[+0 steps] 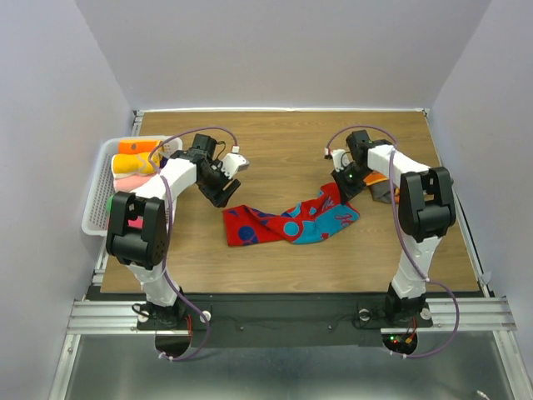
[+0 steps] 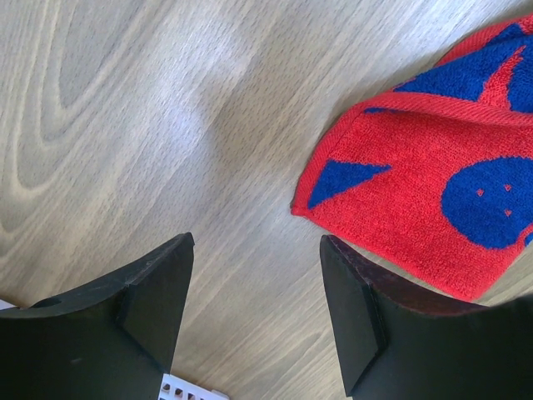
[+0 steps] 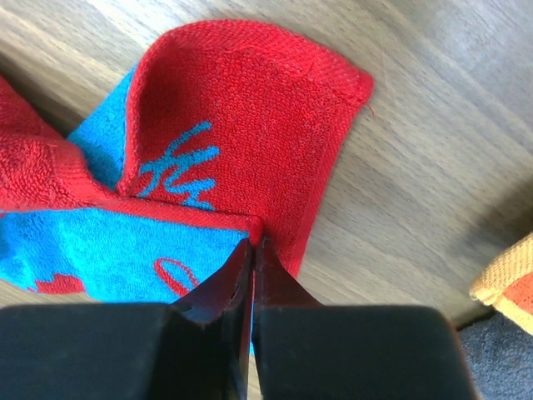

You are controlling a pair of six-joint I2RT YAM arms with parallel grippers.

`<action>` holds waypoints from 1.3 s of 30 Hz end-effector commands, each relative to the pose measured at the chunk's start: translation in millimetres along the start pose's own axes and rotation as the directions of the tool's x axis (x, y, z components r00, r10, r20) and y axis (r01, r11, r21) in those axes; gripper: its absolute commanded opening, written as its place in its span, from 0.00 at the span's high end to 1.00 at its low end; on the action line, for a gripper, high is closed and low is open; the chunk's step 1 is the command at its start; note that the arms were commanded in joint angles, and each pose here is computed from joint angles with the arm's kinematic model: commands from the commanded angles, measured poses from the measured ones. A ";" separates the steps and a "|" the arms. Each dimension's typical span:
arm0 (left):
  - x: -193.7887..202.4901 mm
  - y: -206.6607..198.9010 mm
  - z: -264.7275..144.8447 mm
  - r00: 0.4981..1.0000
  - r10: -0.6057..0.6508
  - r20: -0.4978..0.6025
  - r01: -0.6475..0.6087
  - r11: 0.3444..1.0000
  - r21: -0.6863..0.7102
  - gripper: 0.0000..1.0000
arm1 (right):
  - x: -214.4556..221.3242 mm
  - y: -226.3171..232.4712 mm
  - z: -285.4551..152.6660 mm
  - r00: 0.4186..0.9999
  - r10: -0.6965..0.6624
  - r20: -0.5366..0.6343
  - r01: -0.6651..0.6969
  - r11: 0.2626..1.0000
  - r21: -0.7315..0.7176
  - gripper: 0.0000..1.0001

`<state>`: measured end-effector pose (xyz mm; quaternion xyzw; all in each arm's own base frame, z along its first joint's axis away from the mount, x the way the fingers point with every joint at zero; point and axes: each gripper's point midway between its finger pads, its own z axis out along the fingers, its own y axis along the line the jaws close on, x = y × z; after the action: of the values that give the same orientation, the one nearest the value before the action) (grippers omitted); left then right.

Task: Roll the towels
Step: Flatten the towel

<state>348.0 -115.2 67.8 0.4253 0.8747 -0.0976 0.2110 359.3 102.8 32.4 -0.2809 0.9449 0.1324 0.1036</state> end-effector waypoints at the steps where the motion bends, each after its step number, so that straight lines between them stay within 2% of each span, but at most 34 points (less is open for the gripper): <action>1: -2.5 6.4 -5.1 1.000 -0.017 0.013 0.017 1.000 0.012 0.27 | -16.7 2.1 -10.4 0.998 -0.030 0.052 0.030 1.000 0.001 0.99; 9: 12.0 -3.6 7.0 1.000 -0.026 -0.004 0.026 0.997 0.071 0.27 | -38.4 21.4 -52.9 0.981 -0.052 0.187 0.056 0.998 -0.016 0.99; 17: 15.3 -17.7 24.4 0.998 -0.057 -0.011 0.058 0.988 0.142 0.27 | -46.1 23.6 -69.5 0.971 -0.059 0.231 0.061 0.998 -0.002 0.99; 19: 15.4 -20.9 28.1 0.999 -0.044 -0.017 0.046 0.990 0.132 0.29 | -47.5 24.0 -71.9 0.970 -0.057 0.237 0.058 0.998 0.000 0.99; 29: 31.8 -40.3 44.7 0.996 0.004 -0.086 0.005 0.995 0.104 0.46 | -45.2 22.9 -70.9 0.972 -0.054 0.231 0.054 0.999 0.006 0.99; 33: 51.2 -46.7 51.9 0.988 0.034 -0.152 -0.024 0.998 0.064 0.59 | -45.7 21.8 -70.8 0.972 -0.054 0.230 0.053 0.999 0.011 0.99; 35: 55.3 -51.4 54.0 0.985 0.050 -0.166 -0.041 0.998 0.056 0.62 | -44.6 21.3 -70.2 0.973 -0.049 0.225 0.048 0.999 0.013 0.99; 39: 68.5 -66.6 60.6 0.976 0.069 -0.205 -0.057 0.996 0.062 0.80 | -44.3 18.9 -70.9 0.973 -0.039 0.227 0.036 0.999 0.015 0.99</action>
<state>324.4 -137.7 19.1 0.4640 0.8614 -0.0675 0.1954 364.7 117.4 89.6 -0.2812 0.9291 0.1625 0.1767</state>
